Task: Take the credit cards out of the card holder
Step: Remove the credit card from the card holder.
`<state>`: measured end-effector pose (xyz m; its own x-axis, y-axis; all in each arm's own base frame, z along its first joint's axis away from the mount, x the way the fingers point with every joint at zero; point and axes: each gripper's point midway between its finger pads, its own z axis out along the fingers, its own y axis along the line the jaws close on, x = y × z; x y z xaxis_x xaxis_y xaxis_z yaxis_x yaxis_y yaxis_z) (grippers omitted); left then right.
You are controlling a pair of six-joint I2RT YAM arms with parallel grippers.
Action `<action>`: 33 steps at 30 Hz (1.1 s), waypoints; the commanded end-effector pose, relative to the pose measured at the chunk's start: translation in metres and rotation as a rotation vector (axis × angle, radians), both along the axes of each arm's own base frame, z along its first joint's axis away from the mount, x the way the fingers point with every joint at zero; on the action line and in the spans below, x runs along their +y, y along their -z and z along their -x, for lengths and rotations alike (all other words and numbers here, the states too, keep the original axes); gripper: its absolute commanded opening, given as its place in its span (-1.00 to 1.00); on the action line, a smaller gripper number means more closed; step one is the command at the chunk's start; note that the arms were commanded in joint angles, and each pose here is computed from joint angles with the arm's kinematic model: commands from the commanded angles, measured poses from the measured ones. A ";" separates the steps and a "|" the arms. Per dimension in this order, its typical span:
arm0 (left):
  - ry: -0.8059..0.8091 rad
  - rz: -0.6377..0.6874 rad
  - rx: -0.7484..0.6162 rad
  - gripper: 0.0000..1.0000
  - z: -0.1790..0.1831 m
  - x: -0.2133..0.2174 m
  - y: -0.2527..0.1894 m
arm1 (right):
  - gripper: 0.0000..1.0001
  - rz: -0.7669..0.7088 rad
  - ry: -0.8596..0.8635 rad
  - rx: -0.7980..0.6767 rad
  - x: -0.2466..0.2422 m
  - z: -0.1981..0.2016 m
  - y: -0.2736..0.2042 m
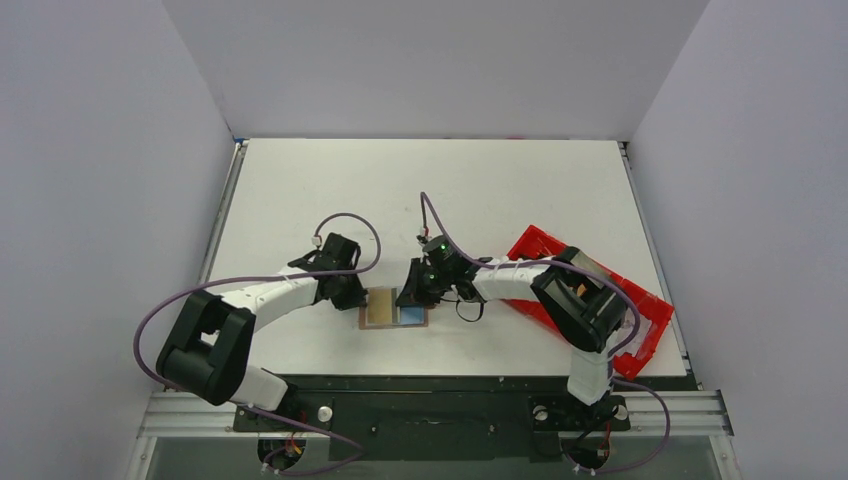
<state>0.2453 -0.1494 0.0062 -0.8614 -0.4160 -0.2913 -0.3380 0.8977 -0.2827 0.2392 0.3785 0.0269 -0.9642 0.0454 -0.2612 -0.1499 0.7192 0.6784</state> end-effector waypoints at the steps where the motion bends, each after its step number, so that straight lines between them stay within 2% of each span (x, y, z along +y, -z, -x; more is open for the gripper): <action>1: -0.014 -0.071 0.160 -1.00 0.039 0.017 0.052 | -1.00 0.011 0.043 -0.059 -0.017 -0.013 -0.008; 27: -0.026 -0.070 0.145 -1.00 0.037 0.019 0.047 | -1.00 0.057 0.080 -0.065 -0.048 -0.023 -0.003; 33: -0.004 -0.051 0.102 -1.00 0.029 0.015 0.035 | -1.00 0.067 0.083 -0.074 -0.053 -0.024 -0.007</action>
